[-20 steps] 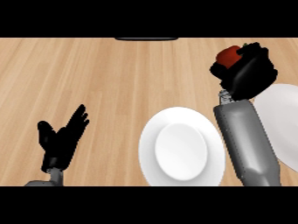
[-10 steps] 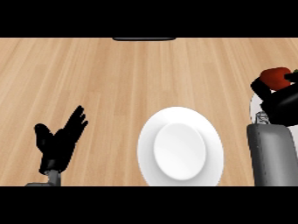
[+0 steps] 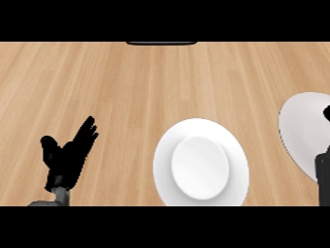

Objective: Pick the bell pepper from the plate and place it in the plate

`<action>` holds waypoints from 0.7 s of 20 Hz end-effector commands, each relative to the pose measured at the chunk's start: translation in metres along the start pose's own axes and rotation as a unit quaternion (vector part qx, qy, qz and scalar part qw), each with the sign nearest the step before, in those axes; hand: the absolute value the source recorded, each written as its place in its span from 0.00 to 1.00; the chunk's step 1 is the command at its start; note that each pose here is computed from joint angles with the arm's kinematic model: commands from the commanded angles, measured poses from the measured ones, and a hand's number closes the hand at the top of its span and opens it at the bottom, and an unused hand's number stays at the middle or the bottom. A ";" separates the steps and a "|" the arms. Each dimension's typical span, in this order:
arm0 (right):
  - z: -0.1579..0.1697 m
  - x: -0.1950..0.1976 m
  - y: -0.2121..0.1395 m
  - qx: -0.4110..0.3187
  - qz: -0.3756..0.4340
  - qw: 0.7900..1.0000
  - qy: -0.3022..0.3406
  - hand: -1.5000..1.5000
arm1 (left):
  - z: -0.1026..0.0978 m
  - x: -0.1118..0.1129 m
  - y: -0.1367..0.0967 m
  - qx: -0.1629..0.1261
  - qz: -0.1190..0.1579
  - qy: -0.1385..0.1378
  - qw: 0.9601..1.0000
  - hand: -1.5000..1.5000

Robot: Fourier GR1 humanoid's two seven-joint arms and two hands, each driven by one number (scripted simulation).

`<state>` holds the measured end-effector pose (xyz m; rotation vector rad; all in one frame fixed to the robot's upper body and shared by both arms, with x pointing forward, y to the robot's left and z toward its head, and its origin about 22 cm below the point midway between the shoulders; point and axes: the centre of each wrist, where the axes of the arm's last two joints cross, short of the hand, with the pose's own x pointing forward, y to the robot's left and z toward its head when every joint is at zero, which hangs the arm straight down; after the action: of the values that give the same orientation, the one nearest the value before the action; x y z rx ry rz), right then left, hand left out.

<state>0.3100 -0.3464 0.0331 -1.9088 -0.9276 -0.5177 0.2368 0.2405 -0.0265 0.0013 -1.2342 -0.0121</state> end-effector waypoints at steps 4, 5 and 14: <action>-0.047 -0.038 0.015 0.025 0.024 0.991 0.133 1.00 | 0.001 -0.023 -0.010 -0.004 0.002 0.018 1.000 0.50; -0.036 -0.036 0.017 0.063 0.041 0.987 0.140 1.00 | 0.006 -0.025 0.007 0.001 0.000 0.021 1.000 0.50; -0.046 -0.082 0.030 0.154 -0.007 0.981 0.116 0.00 | 0.003 -0.014 0.009 0.008 -0.001 0.021 1.000 0.50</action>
<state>0.2879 -0.4193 -0.0071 -1.5786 -0.7371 -0.5354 0.2370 0.2422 -0.0265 -0.0017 -1.2368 -0.0097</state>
